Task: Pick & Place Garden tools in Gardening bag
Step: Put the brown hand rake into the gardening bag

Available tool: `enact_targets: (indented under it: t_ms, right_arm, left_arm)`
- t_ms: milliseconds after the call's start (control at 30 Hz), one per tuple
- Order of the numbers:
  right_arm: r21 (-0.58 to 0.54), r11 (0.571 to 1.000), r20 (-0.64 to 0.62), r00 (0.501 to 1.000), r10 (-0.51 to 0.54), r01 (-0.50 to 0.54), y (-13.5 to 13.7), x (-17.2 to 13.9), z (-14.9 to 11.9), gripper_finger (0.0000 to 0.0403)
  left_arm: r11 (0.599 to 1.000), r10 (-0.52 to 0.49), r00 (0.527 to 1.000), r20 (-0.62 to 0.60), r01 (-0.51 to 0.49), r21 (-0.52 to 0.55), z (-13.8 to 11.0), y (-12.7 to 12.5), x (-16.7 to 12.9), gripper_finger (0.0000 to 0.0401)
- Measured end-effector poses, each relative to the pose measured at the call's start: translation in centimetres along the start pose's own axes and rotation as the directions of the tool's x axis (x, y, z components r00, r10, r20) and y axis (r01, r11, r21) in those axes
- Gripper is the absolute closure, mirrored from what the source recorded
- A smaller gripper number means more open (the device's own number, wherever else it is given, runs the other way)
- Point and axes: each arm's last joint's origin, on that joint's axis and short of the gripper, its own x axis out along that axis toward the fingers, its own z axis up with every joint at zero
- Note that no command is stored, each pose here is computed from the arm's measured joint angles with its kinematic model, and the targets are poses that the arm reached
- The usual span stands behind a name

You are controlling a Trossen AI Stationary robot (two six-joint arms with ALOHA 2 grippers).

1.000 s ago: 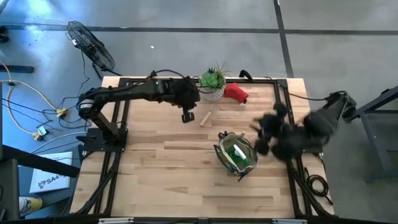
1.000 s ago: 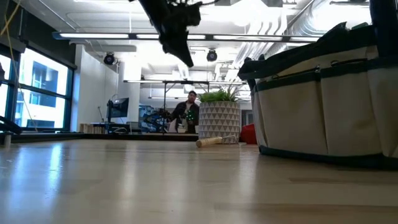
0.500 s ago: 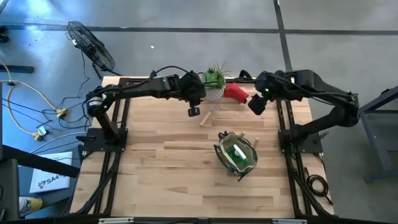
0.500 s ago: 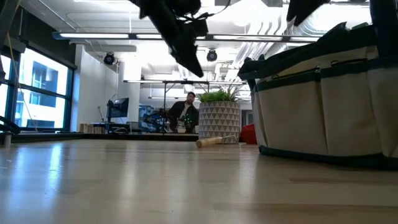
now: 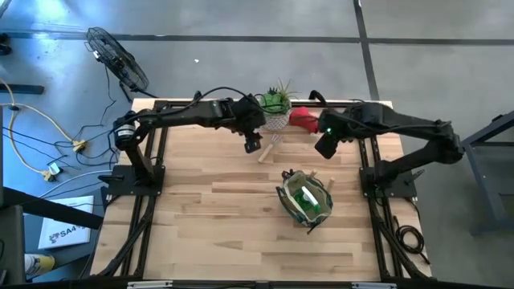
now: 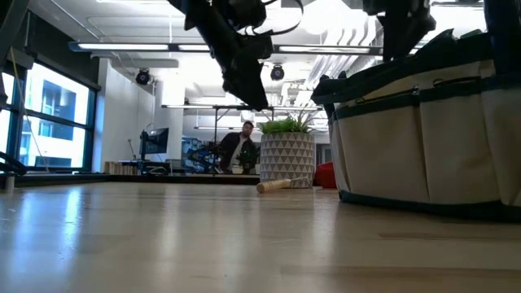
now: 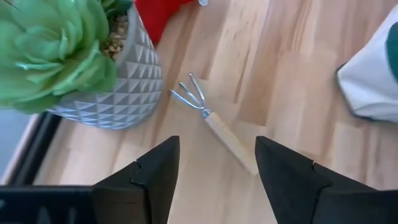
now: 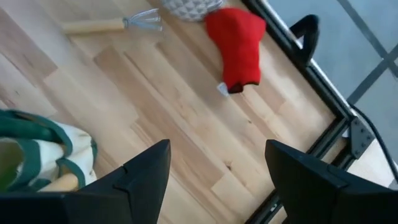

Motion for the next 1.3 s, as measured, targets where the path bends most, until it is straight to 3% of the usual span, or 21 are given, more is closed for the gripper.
enact_targets:
  t_ms: [267, 500, 833, 1033, 1300]
  right_arm:
    - [0.011, 1.0, 0.01, 1.0, 0.025, -0.025, 1.4, 0.7, -0.7, 0.0149]
    - [0.052, 0.997, 0.026, 0.998, 0.058, -0.059, 2.1, -0.3, -1.7, 0.0149]
    - [0.032, 0.996, 0.047, 0.996, 0.082, -0.084, 3.4, -1.0, -2.6, 0.0149]
    - [0.007, 0.997, 0.076, 0.994, 0.073, -0.073, 4.0, -1.4, -3.0, 0.0149]
    - [0.015, 0.996, 0.082, 0.993, 0.084, -0.086, 4.3, -1.6, -3.4, 0.0149]
  left_arm:
    - [0.982, -0.044, 0.999, 0.021, 0.047, -0.184, 0.2, -0.6, 0.1, 0.0194]
    - [0.981, -0.106, 0.989, -0.1, 0.087, -0.173, -1.1, -1.9, 4.0, 0.0194]
    - [0.989, -0.074, 0.985, -0.153, 0.053, -0.136, -2.4, -2.0, 9.1, 0.0194]
    - [0.967, -0.074, 0.989, -0.13, 0.04, -0.252, -2.2, -2.0, 9.5, 0.0194]
    - [0.963, -0.109, 0.975, -0.191, 0.056, -0.263, -2.8, -2.1, 9.9, 0.0194]
